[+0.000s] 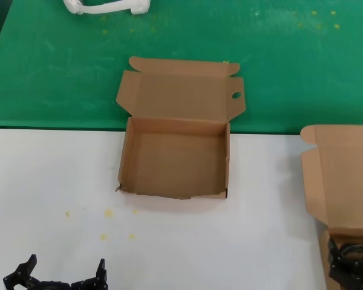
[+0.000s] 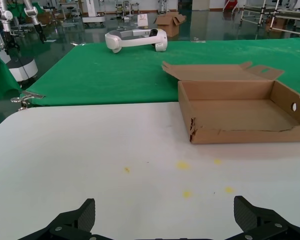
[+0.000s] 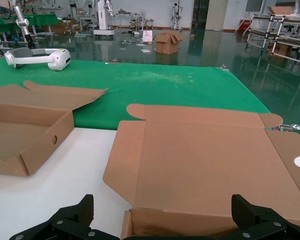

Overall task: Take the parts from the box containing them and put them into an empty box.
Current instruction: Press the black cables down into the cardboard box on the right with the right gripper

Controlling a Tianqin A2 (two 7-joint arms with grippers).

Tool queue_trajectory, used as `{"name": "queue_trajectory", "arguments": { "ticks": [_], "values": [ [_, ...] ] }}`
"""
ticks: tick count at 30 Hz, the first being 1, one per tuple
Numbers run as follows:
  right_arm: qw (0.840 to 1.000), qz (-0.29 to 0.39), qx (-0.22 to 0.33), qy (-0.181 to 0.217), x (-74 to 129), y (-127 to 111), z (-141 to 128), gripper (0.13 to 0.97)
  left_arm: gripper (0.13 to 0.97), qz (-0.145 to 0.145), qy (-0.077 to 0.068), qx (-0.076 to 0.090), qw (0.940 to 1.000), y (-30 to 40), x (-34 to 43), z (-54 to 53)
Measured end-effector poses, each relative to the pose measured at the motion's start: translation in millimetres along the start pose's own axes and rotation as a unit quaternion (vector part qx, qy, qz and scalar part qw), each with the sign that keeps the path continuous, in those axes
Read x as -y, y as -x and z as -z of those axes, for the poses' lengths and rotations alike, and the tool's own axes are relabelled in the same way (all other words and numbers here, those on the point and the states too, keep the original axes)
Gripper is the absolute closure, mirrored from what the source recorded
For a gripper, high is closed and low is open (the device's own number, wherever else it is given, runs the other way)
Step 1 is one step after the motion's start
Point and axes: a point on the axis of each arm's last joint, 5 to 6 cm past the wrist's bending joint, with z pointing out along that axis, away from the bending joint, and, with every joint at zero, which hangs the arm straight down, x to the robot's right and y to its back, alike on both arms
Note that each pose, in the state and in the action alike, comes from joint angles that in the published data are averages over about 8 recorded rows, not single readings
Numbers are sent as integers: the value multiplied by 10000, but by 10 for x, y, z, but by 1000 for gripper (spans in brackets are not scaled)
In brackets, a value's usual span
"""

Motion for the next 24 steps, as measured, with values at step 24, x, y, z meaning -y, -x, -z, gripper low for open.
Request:
{"name": "queue_trajectory", "arguments": {
  "ticks": [24],
  "values": [
    [10000,0,0,0,0,0,0,130,132,0,0,0,10000,0,0,0]
  ]
}}
